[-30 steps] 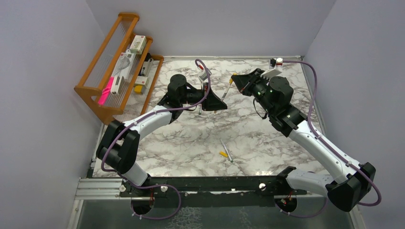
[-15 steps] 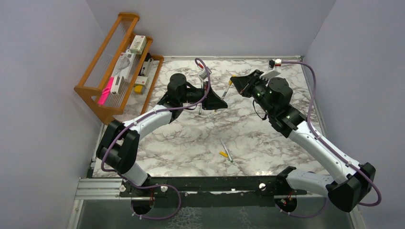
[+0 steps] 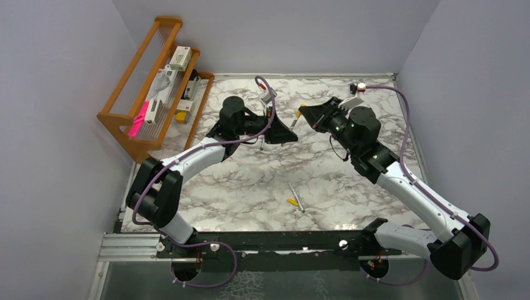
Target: Insert the pens into the pen caps
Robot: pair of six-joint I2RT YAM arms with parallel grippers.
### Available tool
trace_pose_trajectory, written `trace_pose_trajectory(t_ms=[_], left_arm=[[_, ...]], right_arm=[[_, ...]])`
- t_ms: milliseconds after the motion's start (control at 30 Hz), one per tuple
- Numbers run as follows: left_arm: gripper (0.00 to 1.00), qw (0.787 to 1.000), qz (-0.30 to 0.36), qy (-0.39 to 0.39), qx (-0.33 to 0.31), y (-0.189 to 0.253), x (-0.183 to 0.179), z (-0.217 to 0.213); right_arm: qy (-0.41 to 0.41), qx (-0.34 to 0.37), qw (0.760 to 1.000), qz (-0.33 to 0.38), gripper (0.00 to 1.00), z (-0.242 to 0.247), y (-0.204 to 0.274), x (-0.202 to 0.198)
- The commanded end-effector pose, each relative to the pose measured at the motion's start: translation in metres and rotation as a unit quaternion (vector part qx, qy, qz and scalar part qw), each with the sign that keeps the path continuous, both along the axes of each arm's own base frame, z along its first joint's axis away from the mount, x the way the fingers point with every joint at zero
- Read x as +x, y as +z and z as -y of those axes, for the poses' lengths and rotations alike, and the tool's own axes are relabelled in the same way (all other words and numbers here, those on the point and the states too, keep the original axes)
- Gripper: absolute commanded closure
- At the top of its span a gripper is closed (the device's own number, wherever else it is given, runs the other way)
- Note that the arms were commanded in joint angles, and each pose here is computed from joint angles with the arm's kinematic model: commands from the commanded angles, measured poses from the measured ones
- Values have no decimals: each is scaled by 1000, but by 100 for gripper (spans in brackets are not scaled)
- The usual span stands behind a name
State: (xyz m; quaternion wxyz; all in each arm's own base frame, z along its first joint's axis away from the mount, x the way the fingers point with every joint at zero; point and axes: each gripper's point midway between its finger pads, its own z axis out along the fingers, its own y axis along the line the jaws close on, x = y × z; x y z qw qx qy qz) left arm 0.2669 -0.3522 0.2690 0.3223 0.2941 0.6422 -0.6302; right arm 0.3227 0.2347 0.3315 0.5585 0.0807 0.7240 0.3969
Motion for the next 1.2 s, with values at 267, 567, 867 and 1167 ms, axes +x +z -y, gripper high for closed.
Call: trace_pose_trajectory(t_ms=[267,567,867,1167], left_arm=[[100,996,63,35,-49,55,21,8],[100,994,85,20,-62,74,30,17],[100,993,97,6,-63,77,29,18],[100,995,87,10,-56,65,29,17]], right_arm=[[80,18,995,-50,99,-21,-34,-23],[116,-13,988,-100,99,-28,-63,-35],[142,-13,980,-140,99,-32,-85,-49],[124,8,983,-133,99,-28,-80,-46]])
